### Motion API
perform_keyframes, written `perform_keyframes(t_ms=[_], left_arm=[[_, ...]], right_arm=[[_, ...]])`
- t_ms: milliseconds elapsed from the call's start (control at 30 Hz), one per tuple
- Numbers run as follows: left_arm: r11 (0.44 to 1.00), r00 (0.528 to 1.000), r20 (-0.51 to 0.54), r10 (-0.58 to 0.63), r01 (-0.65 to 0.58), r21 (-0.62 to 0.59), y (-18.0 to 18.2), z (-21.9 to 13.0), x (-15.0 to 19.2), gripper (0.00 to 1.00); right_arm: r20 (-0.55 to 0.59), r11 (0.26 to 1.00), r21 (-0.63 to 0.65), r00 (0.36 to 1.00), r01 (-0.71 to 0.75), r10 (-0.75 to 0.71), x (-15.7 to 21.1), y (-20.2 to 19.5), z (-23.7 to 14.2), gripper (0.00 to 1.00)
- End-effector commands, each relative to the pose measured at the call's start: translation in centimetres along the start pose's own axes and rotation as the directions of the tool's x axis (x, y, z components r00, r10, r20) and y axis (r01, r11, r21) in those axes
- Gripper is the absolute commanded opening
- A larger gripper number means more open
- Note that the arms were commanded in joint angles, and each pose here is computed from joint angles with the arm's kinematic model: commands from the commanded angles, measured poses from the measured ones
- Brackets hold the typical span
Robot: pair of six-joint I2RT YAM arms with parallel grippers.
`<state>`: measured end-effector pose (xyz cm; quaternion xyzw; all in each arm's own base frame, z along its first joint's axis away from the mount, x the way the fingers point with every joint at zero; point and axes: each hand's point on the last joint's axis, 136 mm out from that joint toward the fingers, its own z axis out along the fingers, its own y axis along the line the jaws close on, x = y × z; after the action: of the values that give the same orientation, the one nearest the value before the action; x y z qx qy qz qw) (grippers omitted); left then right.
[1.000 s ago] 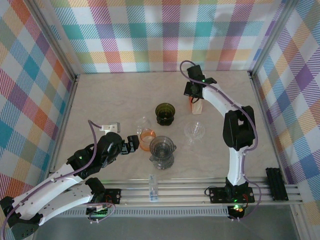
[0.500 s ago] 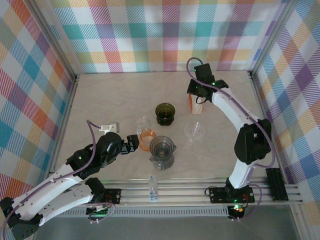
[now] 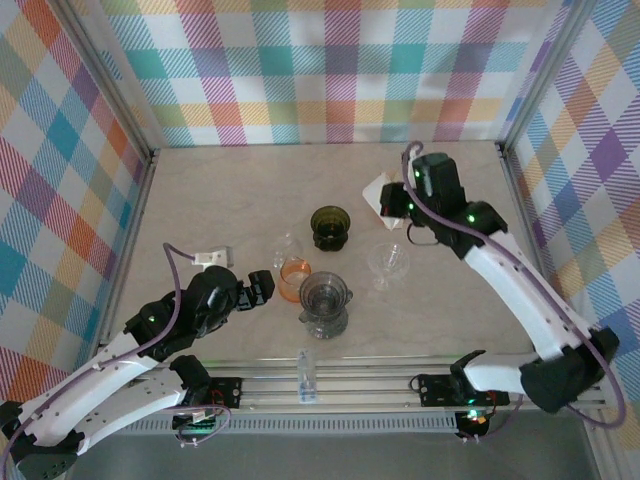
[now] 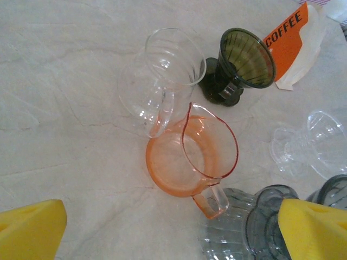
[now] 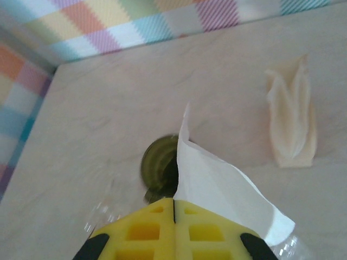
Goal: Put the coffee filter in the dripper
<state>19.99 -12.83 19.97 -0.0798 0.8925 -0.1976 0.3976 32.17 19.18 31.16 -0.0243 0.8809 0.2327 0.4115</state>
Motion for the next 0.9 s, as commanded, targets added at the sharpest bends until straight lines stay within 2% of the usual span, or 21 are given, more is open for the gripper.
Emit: perform_keyframes(t_ms=[0,167,333,500,867], left_arm=[[1.000,0.999,-0.047,-0.015,0.015,-0.002,0.1,-0.8,0.2,1.00],[0.999,0.995,-0.102,-0.013,0.008,-0.051,0.9,-0.9,1.2,1.00],[1.000,0.992,-0.125,-0.020,0.019,-0.014,0.0,-0.7,1.4,1.00],[1.000,0.986,-0.165,-0.006,0.006,-0.004,-0.9,-0.3,1.7,1.00],[0.998,0.981,-0.194,0.013,-0.003,0.055,-2.2,-0.9,1.7,1.00]], right_arm=[[-0.104,0.991,-0.119,0.992,0.055,-0.068,3.9,2.1,-3.0,0.00],[-0.209,0.961,-0.253,0.963,0.116,-0.171,8.3,5.1,-7.0,0.00],[-0.305,0.934,-0.325,0.919,0.147,-0.251,11.5,7.0,-9.4,0.00],[-0.368,0.924,-0.320,0.871,0.209,-0.325,13.9,7.9,-9.2,0.00],[-0.415,0.898,-0.312,0.806,0.311,-0.423,14.3,10.6,-7.1,0.00]])
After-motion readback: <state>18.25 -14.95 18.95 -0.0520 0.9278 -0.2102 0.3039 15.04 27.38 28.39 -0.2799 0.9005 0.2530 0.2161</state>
